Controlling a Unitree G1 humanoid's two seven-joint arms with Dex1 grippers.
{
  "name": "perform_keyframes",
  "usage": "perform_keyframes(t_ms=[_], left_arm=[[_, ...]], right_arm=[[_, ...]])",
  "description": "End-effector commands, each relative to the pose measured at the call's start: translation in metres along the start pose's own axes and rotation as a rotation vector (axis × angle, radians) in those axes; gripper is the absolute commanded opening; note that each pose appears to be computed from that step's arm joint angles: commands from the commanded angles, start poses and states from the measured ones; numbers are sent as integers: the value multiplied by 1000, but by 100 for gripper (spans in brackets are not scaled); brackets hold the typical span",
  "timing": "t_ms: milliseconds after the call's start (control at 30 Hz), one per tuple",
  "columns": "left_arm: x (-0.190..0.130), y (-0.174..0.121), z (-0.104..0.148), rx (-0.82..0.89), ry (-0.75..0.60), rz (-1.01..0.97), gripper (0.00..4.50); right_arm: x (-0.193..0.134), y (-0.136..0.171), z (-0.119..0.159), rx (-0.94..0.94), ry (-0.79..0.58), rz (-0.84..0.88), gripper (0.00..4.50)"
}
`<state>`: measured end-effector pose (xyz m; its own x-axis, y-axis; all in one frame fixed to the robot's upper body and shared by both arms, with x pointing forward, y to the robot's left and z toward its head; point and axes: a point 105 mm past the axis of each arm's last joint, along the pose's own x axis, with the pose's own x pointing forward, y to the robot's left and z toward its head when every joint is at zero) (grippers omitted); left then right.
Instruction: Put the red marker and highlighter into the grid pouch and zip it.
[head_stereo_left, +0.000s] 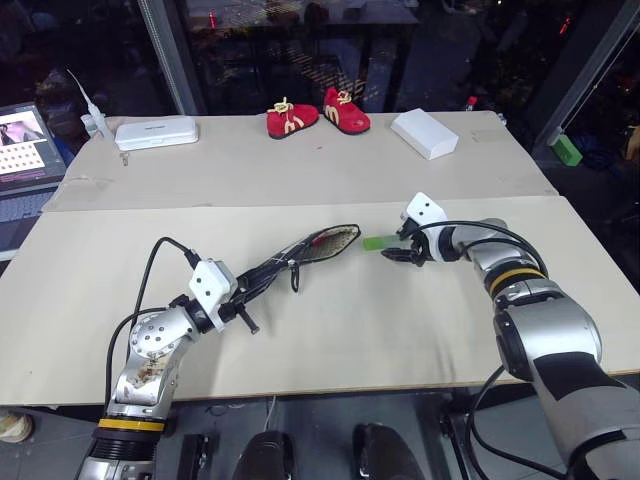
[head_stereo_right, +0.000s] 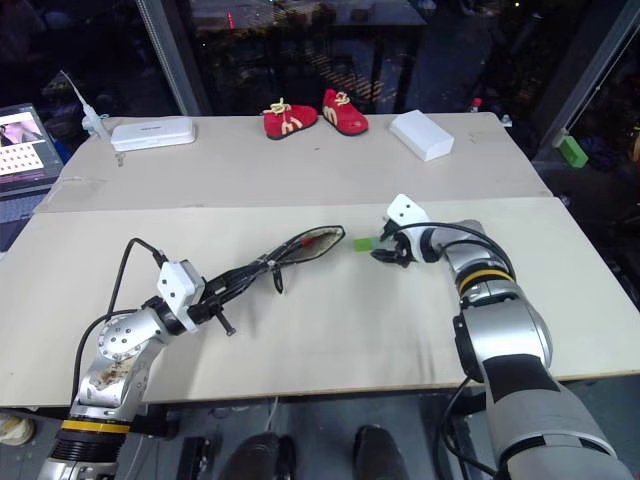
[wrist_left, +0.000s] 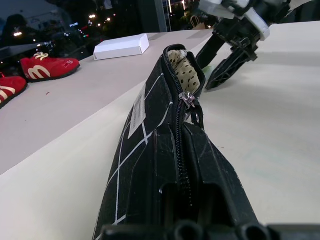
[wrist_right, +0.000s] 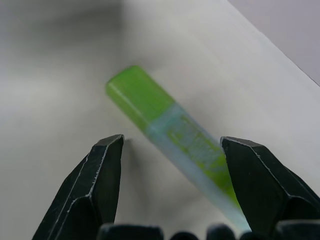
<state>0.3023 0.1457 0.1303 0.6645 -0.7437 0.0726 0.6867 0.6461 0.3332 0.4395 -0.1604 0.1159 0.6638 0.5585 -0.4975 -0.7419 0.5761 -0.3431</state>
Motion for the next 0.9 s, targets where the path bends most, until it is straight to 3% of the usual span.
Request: perform_keyframes(t_ms=[33,267,433,633,900], left_arm=[[0,1,12,23,-37,7,0],[2,2,13,22,-44,9,0],[3,1,14,20,-48,10,0],[1,0,15,9,-52,9,0],[0,3,19,-3,-59,24,0]], right_arm=[[-2,-7,20,-30,-23,-9,346],[2,-2,-24,18,230,-40,346],[2,13,-44,68,354,43,346],[8,28,-39,142,344,119,346],[1,53,-33,203,332,382,346]])
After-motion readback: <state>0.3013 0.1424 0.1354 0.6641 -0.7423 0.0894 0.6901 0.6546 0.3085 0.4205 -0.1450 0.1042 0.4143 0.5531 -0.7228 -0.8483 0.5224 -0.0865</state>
